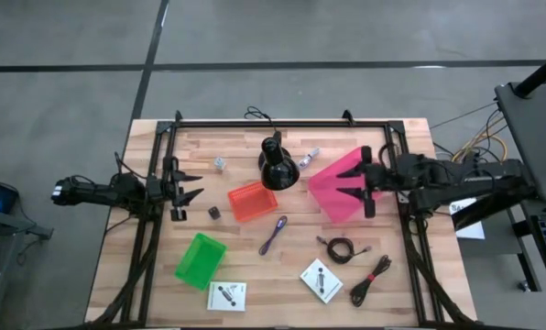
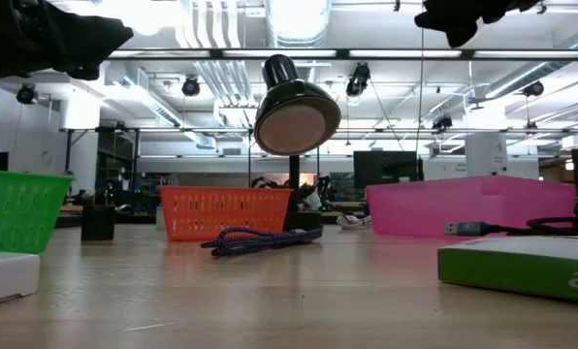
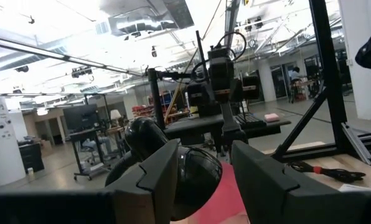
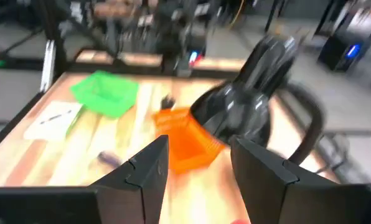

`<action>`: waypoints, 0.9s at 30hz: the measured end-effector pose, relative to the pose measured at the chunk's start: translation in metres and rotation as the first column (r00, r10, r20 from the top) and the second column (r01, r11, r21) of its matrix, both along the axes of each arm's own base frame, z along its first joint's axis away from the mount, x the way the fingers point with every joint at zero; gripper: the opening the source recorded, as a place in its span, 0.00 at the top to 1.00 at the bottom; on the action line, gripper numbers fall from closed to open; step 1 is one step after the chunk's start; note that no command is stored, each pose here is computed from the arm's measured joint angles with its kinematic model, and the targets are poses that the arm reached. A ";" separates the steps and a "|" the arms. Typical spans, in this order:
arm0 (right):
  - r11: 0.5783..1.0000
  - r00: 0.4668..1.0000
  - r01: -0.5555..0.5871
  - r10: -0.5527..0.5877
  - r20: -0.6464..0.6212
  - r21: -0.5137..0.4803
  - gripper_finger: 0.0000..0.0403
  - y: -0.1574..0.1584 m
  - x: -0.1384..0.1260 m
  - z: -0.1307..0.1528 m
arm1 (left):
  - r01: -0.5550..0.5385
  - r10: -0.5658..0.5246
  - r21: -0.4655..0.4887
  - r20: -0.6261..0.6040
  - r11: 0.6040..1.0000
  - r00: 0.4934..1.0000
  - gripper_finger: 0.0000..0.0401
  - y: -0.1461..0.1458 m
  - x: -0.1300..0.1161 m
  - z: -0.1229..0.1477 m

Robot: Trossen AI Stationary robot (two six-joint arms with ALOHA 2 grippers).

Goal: Pick and place items into bin
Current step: Put the top black charger cable into the pink bin

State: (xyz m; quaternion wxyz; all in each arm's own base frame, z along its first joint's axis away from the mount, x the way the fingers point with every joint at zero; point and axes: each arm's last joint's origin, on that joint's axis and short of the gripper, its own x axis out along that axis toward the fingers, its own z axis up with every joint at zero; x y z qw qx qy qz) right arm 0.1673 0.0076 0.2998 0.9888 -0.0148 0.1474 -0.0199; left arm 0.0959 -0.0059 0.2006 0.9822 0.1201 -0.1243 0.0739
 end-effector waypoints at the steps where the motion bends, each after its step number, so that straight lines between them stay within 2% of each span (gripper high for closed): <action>1: 1.000 1.000 -0.006 0.006 -0.024 0.014 0.60 0.002 0.003 0.000 | 0.000 0.000 0.000 0.000 1.000 1.000 0.66 0.000 0.000 0.000; 5: 0.999 0.996 -0.046 0.048 -0.069 0.024 0.61 0.012 0.016 0.005 | 0.000 0.000 0.000 0.000 1.000 1.000 0.66 0.000 0.000 0.000; 10: 0.996 0.965 -0.077 0.084 -0.247 0.035 0.62 0.023 0.026 -0.001 | 0.000 0.000 0.000 -0.001 1.000 1.000 0.66 0.000 0.000 0.000; 20: 0.993 0.875 0.003 0.053 -0.481 0.116 0.63 0.036 0.045 -0.015 | -0.001 0.001 0.000 -0.002 1.000 1.000 0.66 0.000 0.000 0.000; 27: 0.985 0.783 0.106 0.004 -0.621 0.139 0.63 0.039 0.056 -0.026 | 0.000 0.000 0.000 -0.002 1.000 1.000 0.66 0.000 0.000 0.000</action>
